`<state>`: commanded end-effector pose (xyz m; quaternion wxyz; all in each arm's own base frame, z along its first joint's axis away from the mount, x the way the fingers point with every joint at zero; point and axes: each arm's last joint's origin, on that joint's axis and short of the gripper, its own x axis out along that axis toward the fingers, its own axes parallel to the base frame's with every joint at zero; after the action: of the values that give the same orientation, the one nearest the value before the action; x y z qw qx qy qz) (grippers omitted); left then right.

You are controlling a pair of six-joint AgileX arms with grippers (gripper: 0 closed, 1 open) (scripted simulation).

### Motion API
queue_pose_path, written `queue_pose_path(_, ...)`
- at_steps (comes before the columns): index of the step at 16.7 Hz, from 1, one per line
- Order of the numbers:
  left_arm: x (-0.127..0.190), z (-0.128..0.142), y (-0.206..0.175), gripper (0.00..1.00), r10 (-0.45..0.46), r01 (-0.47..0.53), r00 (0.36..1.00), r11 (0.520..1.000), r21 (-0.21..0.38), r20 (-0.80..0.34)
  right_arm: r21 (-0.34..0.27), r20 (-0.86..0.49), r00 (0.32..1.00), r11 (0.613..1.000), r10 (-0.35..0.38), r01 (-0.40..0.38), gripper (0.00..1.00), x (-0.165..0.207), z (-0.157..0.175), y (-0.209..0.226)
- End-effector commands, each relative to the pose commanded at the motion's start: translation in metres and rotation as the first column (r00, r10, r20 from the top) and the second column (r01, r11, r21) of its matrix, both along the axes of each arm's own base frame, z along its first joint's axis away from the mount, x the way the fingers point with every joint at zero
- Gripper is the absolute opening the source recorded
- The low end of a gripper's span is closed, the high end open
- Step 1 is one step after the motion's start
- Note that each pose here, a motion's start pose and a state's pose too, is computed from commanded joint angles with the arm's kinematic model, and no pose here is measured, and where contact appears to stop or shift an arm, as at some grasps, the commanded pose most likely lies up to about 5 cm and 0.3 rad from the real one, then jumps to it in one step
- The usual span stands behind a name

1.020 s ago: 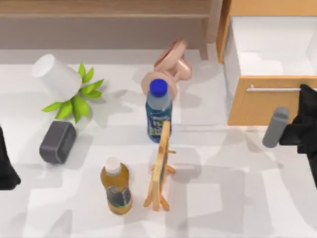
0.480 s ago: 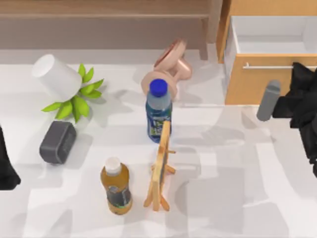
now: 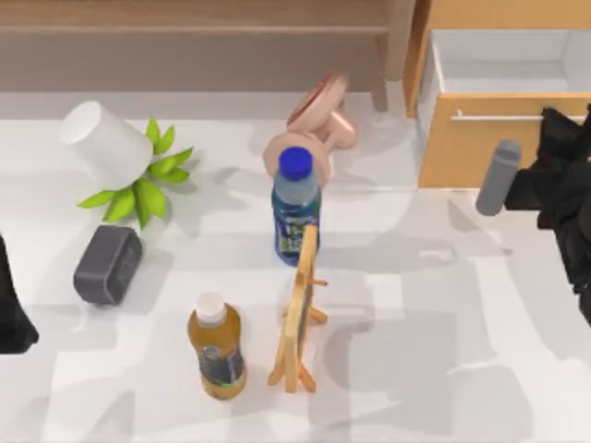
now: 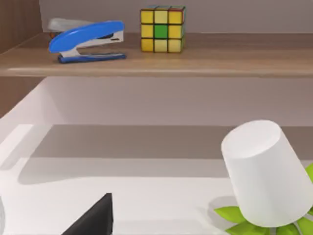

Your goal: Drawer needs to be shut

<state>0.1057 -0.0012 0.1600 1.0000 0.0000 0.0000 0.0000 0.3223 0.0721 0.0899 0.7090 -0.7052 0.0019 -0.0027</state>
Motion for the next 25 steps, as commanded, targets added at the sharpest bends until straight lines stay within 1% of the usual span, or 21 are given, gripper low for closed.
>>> queue_pose_path(7,0.0,0.0,0.0,1.0,0.0,0.0,1.0,1.0,0.0,0.0,-0.002,-0.008,1.0,1.0,-0.002,0.002,0.0,0.047,-0.002,-0.001)
queue_pose_path(9,0.0,0.0,0.0,1.0,0.0,0.0,1.0,1.0,0.0,0.0,-0.002,-0.009,1.0,1.0,-0.002,0.002,0.0,0.054,-0.002,-0.001)
queue_pose_path(15,0.0,0.0,0.0,1.0,0.0,0.0,1.0,1.0,0.0,0.0,0.0,-0.006,1.0,1.0,0.001,-0.001,0.0,0.057,-0.001,0.0)
queue_pose_path(22,0.0,0.0,0.0,1.0,0.0,0.0,1.0,1.0,0.0,0.0,-0.001,-0.007,1.0,1.0,-0.001,0.001,0.0,0.104,-0.001,0.0)
queue_pose_path(25,0.0,0.0,0.0,1.0,0.0,0.0,1.0,1.0,0.0,0.0,0.0,-0.011,1.0,1.0,0.0,0.0,0.0,0.117,-0.002,-0.001)
